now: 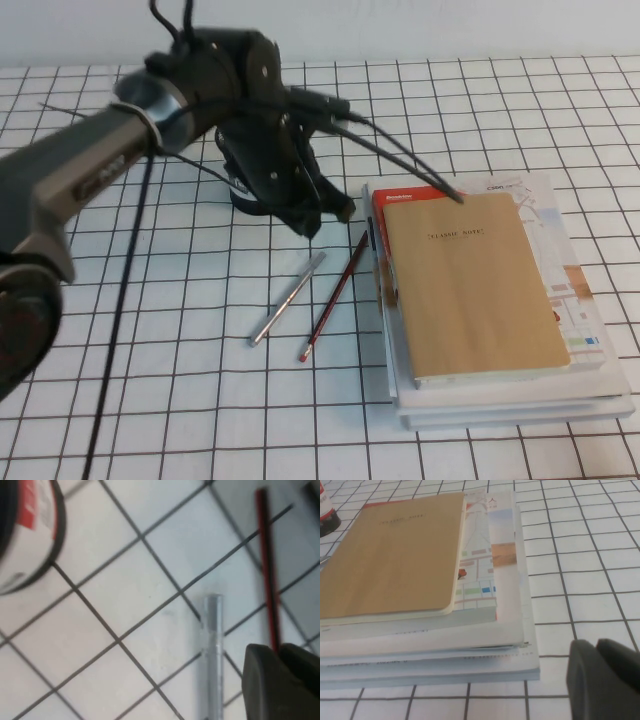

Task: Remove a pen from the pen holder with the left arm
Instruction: 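Take a marker out of the pen holder and lay it on the table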

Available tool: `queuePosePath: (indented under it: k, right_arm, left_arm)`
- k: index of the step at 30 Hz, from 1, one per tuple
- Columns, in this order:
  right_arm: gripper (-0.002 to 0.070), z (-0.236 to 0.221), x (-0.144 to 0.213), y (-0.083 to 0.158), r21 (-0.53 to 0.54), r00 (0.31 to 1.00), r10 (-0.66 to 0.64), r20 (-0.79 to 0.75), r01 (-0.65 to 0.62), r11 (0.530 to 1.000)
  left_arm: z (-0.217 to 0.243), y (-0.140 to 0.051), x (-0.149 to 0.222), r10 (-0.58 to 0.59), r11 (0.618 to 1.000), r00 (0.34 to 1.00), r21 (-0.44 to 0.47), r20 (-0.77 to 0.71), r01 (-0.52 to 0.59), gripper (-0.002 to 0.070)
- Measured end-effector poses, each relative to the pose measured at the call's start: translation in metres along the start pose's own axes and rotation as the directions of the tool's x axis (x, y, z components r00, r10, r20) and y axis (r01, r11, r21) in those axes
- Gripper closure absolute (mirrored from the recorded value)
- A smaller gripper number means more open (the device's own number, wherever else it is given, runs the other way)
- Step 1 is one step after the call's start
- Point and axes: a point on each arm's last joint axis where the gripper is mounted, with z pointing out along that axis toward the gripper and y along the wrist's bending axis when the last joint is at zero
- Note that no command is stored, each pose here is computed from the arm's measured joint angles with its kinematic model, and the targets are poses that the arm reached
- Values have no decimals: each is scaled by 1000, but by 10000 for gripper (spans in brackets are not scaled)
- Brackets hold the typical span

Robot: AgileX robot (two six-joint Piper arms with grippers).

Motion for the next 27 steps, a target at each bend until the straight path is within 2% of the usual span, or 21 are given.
queuePosePath:
  k: [6,12,19,24,27]
  right_arm:
    - [691,0,0,0,0,1000,0,0,0,1000]
    - [691,0,0,0,0,1000,0,0,0,1000]
    - [691,0,0,0,0,1000,0,0,0,1000]
    - [691,0,0,0,0,1000,0,0,0,1000]
    - [691,0,0,0,0,1000,0,0,0,1000]
  left_arm:
    - [-77,-12,4,3,1000,986,-31,165,2,672]
    - [-149,-28,38,17,998,937,-68,350,8,675]
    - [-190,-46,116,26,993,821,-113,571,47,675]
    - [-193,-58,188,9,988,710,-115,704,101,675]
    - [-187,-66,236,2,987,668,-109,744,118,675]
